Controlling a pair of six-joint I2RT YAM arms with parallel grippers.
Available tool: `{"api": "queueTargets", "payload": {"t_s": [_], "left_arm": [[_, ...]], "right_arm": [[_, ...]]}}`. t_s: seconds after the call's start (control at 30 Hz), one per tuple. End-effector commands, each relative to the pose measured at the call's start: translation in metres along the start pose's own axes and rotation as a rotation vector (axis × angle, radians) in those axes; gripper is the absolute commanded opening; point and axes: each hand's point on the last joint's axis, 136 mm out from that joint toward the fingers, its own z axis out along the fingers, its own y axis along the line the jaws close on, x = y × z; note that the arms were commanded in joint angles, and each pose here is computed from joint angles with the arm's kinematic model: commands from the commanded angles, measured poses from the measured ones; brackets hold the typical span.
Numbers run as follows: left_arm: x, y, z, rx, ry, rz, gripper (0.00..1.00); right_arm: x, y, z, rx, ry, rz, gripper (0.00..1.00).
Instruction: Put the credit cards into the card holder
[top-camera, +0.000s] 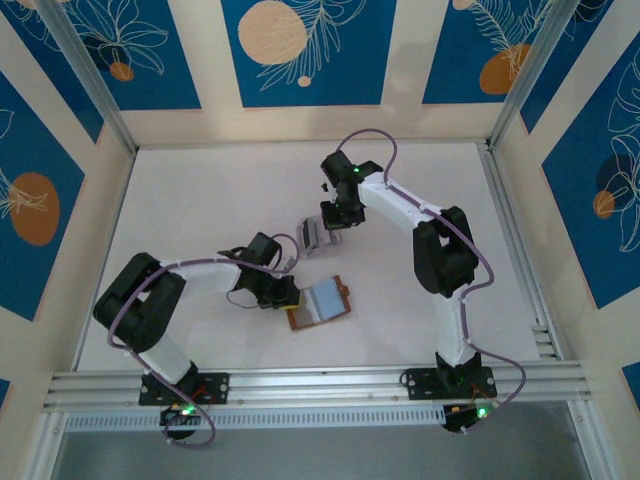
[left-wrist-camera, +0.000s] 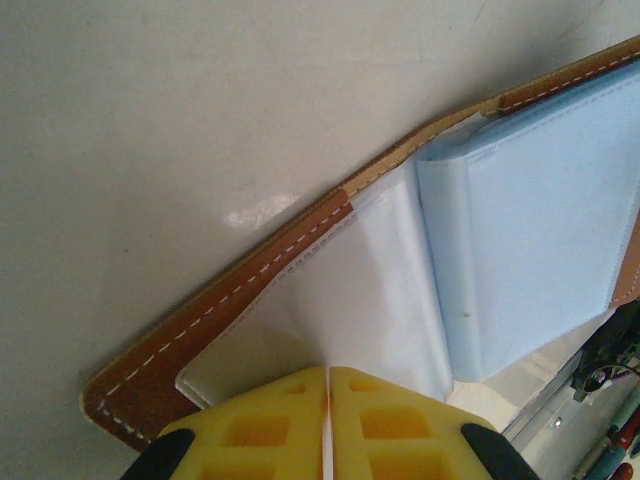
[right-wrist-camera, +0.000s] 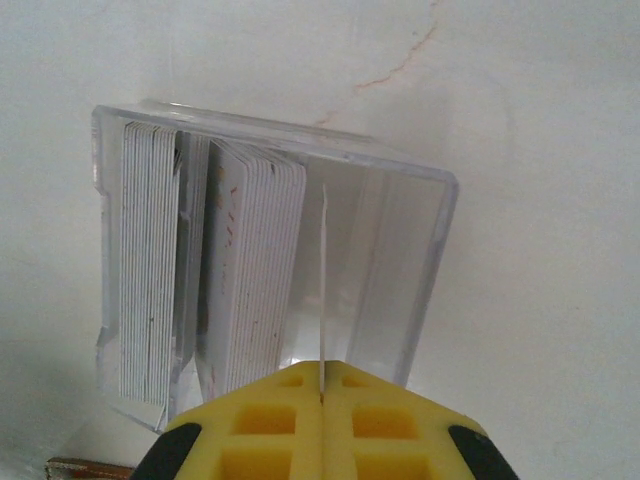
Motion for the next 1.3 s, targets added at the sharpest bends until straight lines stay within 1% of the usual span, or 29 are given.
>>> {"api": "queueTargets", "payload": {"t_s": [0.0,0.17,0.27,0.3,0.43,0.5,0.57,0.7,0.8,0.93,1.07,1.27], "left_arm": [[0.009,0.004,0.0,-0.022,0.016,0.009,0.1],[0.01,0.001,-0.002,-0.015,0.022,0.025,0.1],[0.009,0.001,-0.002,-0.02,0.025,0.033,0.1],[0.009,0.001,-0.002,-0.021,0.026,0.034,0.1],[0.01,0.001,-0.002,-0.029,0.034,0.048,0.11],[0.009,0.001,-0.003,-0.032,0.036,0.052,0.11],[0.008,0.001,-0.002,-0.036,0.039,0.056,0.1],[0.009,0.005,-0.002,-0.053,0.044,0.054,0.11],[0.011,0.007,-0.001,-0.059,0.046,0.054,0.11],[0.012,0.01,0.0,-0.068,0.051,0.05,0.1],[0.011,0.01,0.0,-0.068,0.05,0.052,0.11],[0.012,0.011,0.001,-0.07,0.052,0.05,0.11]], "right_arm": [[-0.013,0.006,-0.04,0.002,-0.087,-0.016,0.0],[-0.013,0.009,-0.081,0.016,-0.189,-0.023,0.0],[-0.002,0.017,-0.103,-0.019,-0.244,-0.041,0.0],[0.004,0.021,-0.107,-0.054,-0.249,-0.047,0.0],[0.047,0.057,-0.107,-0.34,-0.187,-0.104,0.0],[0.075,0.072,-0.099,-0.475,-0.109,-0.109,0.0],[0.097,0.08,-0.089,-0.566,-0.039,-0.104,0.0],[0.129,0.086,-0.068,-0.654,0.057,-0.081,0.0],[0.143,0.092,-0.058,-0.709,0.109,-0.071,0.0],[0.159,0.094,-0.038,-0.726,0.188,-0.056,0.0],[0.173,0.087,-0.015,-0.695,0.258,-0.018,0.0],[0.183,0.074,0.008,-0.627,0.292,0.012,0.0]]}}
